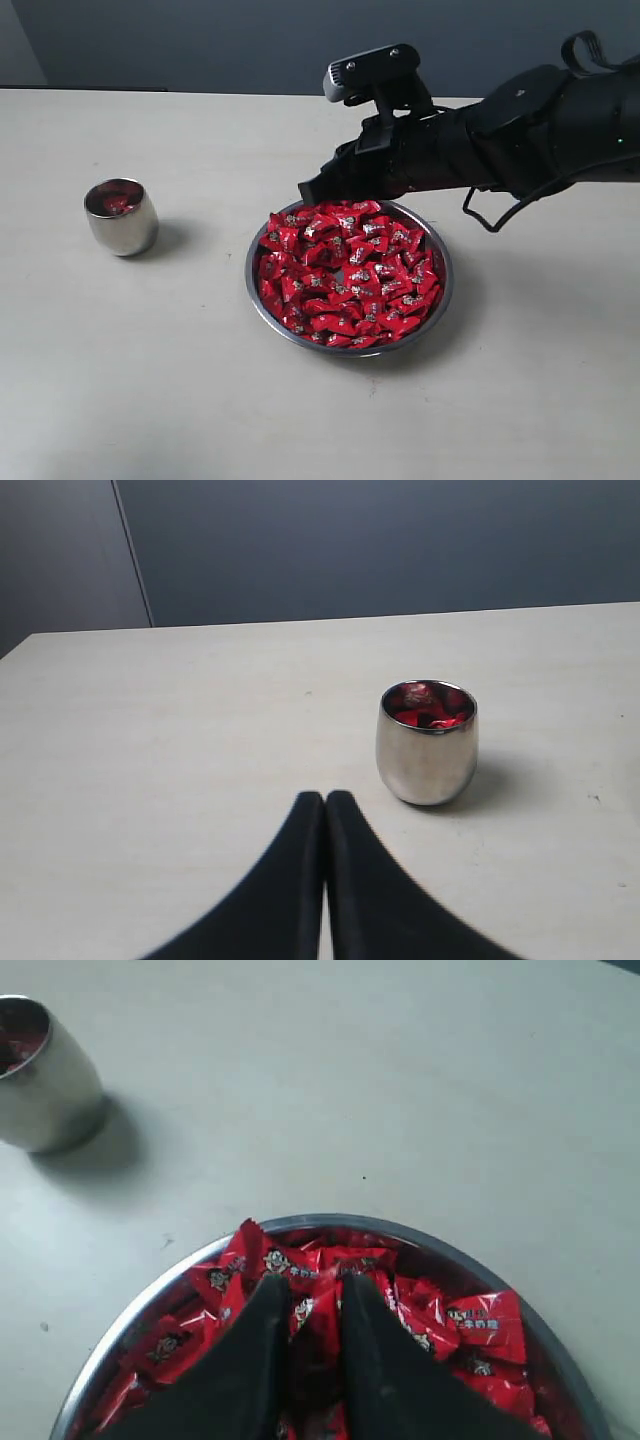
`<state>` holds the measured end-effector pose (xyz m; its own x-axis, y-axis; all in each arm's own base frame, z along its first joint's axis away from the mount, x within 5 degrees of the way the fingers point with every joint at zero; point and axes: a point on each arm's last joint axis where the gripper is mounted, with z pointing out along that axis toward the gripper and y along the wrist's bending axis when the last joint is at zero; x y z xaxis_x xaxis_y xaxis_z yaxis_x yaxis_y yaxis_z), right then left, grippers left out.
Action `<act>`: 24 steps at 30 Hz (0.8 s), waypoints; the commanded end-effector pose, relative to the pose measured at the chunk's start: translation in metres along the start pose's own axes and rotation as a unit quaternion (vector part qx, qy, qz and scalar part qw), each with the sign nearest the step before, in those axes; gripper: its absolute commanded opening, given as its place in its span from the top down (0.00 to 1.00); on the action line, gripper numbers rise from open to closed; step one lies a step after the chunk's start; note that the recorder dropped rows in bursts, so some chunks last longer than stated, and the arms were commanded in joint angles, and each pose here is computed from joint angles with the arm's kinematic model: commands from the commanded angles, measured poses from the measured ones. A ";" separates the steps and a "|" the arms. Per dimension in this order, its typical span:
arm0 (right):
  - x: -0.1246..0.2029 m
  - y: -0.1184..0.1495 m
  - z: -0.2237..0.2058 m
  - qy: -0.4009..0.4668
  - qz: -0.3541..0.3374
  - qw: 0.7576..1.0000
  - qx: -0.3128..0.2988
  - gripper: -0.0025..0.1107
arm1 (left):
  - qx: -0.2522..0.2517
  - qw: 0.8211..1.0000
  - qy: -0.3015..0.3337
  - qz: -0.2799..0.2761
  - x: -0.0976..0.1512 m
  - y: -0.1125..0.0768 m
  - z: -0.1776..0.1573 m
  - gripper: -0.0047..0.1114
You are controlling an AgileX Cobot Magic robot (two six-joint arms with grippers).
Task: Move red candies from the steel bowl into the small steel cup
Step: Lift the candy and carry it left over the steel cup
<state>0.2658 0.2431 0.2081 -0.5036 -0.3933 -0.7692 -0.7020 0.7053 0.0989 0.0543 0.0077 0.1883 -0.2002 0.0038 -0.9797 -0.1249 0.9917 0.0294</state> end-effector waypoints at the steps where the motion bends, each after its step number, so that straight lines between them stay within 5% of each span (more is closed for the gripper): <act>1: -0.011 0.000 -0.013 -0.028 -0.007 1.000 0.012 0.98 | 0.000 1.000 -0.001 -0.002 0.001 0.000 0.000 0.96; 24: -0.002 -0.003 -0.003 -0.009 -0.037 0.999 0.017 0.98 | 0.000 1.000 -0.001 -0.002 0.001 0.000 0.000 0.96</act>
<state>0.2634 0.2339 0.2103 -0.4736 -0.4023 -0.7835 -0.6845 0.7280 0.0399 0.0543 0.0077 0.1883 -0.2002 0.0038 -0.9797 -0.1249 0.9917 0.0294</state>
